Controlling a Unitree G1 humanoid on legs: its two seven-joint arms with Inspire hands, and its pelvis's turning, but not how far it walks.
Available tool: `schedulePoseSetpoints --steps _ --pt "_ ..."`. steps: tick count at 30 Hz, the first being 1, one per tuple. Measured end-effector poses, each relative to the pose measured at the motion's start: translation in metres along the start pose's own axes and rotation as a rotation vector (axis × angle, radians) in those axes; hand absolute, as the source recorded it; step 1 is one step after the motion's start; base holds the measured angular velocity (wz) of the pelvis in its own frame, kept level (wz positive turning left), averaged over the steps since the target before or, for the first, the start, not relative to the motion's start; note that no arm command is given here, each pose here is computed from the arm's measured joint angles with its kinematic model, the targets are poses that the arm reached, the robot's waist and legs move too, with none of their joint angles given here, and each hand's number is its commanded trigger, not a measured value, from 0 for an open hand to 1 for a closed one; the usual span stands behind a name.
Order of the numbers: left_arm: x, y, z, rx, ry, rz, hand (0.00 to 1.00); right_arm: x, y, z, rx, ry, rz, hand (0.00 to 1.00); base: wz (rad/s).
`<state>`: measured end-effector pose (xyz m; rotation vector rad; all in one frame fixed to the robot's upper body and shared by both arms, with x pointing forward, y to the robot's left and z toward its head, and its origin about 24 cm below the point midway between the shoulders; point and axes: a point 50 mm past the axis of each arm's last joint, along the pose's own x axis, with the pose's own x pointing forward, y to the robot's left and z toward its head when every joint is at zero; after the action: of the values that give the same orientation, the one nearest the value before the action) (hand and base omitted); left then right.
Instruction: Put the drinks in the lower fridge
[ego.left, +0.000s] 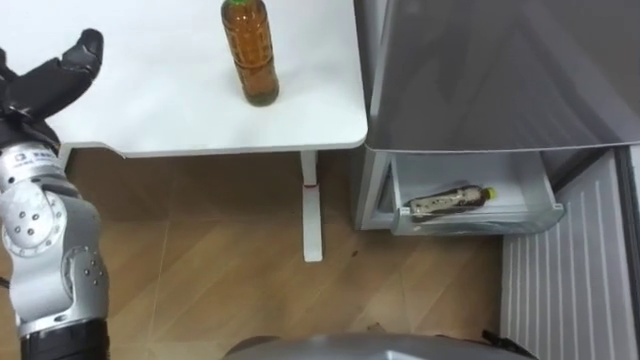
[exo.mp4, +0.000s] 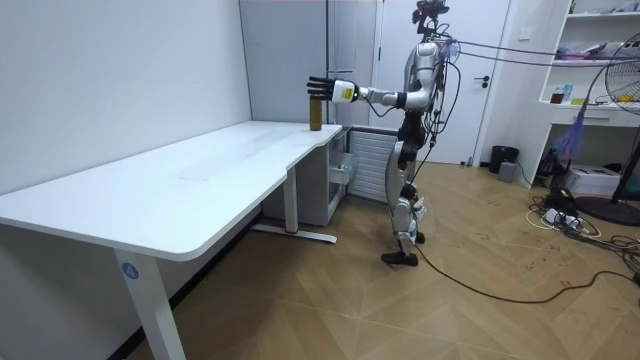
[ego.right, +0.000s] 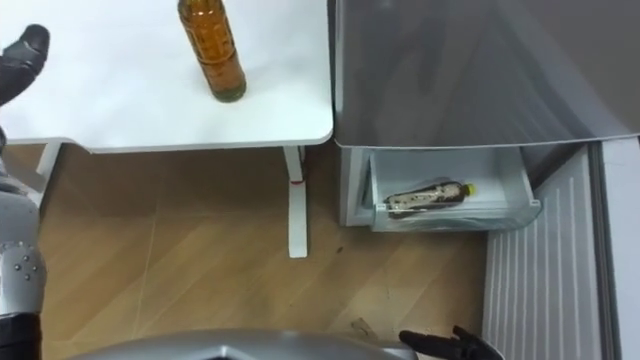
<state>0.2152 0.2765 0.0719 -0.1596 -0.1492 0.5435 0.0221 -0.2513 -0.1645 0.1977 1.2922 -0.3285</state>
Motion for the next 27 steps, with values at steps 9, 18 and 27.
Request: schedulePoseSetpoints --steps 9,18,27 --pt "-0.001 -0.01 -0.007 0.058 0.052 -0.123 0.0 0.002 0.002 0.005 0.007 0.013 0.001 0.0 -0.07" --pt "0.002 -0.027 -0.016 0.111 0.1 -0.227 0.0 0.001 -0.003 0.005 0.024 0.013 -0.022 0.0 -0.05" --pt "0.009 -0.037 -0.02 0.102 0.137 -0.291 0.0 0.0 -0.007 0.005 0.038 0.023 -0.035 0.0 -0.04"
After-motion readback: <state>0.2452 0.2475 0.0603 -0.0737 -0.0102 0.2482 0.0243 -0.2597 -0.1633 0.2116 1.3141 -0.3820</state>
